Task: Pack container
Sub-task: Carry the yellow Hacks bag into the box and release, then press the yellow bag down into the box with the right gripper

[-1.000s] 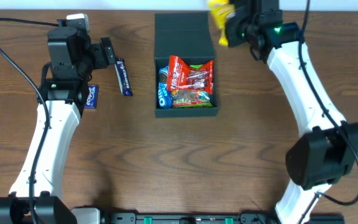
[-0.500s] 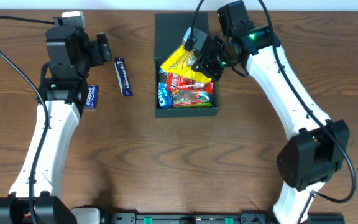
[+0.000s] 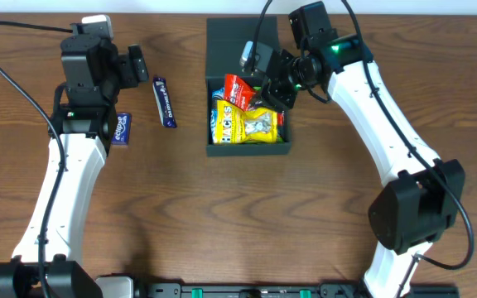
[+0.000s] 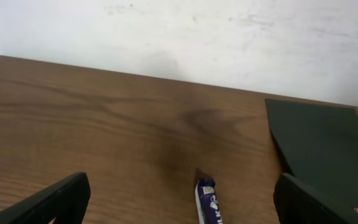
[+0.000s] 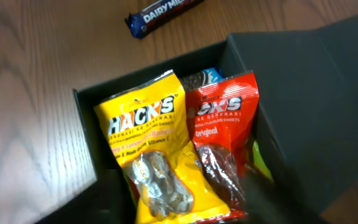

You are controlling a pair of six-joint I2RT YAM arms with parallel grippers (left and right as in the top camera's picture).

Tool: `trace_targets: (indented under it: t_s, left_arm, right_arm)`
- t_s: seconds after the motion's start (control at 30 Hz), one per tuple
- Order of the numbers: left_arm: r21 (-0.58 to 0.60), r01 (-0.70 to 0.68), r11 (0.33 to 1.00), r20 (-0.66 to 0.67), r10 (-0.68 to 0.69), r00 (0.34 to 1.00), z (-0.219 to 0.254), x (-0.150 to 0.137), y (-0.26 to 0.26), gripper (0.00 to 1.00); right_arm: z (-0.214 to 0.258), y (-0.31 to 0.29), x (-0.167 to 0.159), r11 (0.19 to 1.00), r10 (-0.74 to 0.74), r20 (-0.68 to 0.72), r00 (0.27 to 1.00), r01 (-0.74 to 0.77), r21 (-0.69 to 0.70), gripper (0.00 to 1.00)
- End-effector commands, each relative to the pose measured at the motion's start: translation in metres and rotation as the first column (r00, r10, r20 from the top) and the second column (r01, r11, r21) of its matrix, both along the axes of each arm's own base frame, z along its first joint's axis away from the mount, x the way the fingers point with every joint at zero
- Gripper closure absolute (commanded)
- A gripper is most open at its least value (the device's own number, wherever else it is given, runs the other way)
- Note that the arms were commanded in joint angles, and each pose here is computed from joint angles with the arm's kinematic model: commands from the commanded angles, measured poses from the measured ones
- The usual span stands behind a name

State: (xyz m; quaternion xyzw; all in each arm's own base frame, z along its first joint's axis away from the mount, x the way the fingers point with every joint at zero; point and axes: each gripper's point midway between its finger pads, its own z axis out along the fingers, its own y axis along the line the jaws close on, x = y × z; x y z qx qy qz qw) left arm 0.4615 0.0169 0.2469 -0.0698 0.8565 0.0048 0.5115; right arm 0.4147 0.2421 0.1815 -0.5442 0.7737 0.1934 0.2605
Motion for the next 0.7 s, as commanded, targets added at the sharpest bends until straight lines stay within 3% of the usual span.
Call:
trace_targets:
  t_s: [0.0, 0.1, 0.17, 0.33, 0.67]
  left_arm:
    - [0.027, -0.011, 1.000, 0.034, 0.011, 0.999, 0.017, -0.001, 0.005, 0.05]
    - [0.028, -0.011, 1.000, 0.034, 0.010, 0.999, 0.017, -0.001, 0.005, 0.05]
    - [0.028, -0.012, 1.000, 0.034, 0.011, 0.999, 0.017, -0.001, 0.006, 0.05]
    - [0.027, -0.016, 0.999, 0.034, 0.016, 0.999, 0.017, -0.001, 0.008, 0.05]
    - [0.027, -0.017, 0.999, 0.035, 0.016, 0.999, 0.017, -0.001, 0.008, 0.05]
  right_arm:
    - [-0.002, 0.008, -0.006, 1.000, 0.029, -0.009, 1.000, -0.029, -0.003, 0.61]
    - [-0.006, 0.015, -0.014, 0.999, 0.051, -0.024, 0.998, -0.051, -0.008, 0.75]
    - [-0.015, 0.022, -0.023, 0.997, 0.072, -0.042, 0.996, -0.073, -0.015, 0.94]
    - [-0.043, 0.034, -0.032, 0.996, 0.088, -0.055, 0.995, -0.089, -0.024, 0.94]
    - [-0.099, 0.020, -0.029, 0.992, -0.058, -0.066, 0.996, 0.051, -0.115, 0.95]
